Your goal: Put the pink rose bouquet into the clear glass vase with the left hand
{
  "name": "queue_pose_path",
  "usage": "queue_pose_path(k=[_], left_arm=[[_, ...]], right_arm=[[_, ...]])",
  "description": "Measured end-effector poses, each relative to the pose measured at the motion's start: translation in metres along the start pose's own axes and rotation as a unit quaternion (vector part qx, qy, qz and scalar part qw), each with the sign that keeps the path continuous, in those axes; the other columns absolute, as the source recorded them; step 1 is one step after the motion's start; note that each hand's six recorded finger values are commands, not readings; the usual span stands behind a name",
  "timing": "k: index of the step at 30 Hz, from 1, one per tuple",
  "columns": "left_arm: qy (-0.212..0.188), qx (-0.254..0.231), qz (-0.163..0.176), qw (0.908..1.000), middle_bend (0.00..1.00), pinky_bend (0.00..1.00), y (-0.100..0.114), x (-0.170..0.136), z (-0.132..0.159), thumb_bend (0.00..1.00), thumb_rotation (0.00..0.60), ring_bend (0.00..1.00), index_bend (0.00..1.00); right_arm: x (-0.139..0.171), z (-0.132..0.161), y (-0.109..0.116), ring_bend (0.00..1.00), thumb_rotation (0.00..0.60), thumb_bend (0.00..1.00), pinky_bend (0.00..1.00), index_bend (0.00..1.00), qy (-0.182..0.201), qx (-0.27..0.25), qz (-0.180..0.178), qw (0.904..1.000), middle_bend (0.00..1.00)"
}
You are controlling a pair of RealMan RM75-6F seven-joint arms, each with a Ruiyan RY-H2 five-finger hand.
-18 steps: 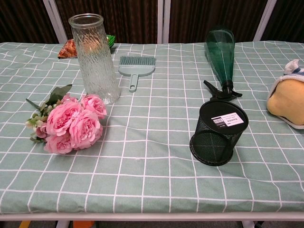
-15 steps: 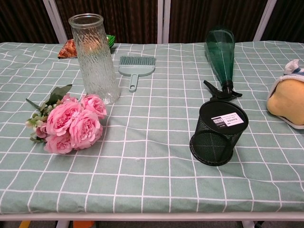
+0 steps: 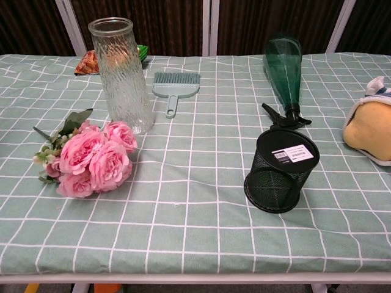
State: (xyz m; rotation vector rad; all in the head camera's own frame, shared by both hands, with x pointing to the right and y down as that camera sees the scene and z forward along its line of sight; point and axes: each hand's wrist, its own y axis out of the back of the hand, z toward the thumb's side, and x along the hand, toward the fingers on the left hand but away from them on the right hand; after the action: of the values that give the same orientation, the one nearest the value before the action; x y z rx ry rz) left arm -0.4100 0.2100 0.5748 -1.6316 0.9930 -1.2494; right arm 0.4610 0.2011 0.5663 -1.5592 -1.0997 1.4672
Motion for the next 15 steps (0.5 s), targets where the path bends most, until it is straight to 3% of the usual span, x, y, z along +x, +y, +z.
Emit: queue_pose_path(k=[10, 15], left_arm=[[-0.091, -0.003, -0.062, 0.9939, 0.11, 0.16, -0.012, 0.017, 0.037, 0.12, 0.600, 0.06, 0.17], [-0.130, -0.001, -0.089, 0.9874, 0.04, 0.15, -0.021, 0.027, 0.057, 0.11, 0.600, 0.04, 0.13]], right_arm=[[-0.007, 0.013, 0.008, 0.00, 0.600, 0.13, 0.00, 0.00, 0.004, -0.009, -0.003, 0.9999, 0.00], [-0.011, 0.017, 0.010, 0.00, 0.600, 0.13, 0.00, 0.00, -0.001, -0.009, -0.003, 1.0000, 0.00]])
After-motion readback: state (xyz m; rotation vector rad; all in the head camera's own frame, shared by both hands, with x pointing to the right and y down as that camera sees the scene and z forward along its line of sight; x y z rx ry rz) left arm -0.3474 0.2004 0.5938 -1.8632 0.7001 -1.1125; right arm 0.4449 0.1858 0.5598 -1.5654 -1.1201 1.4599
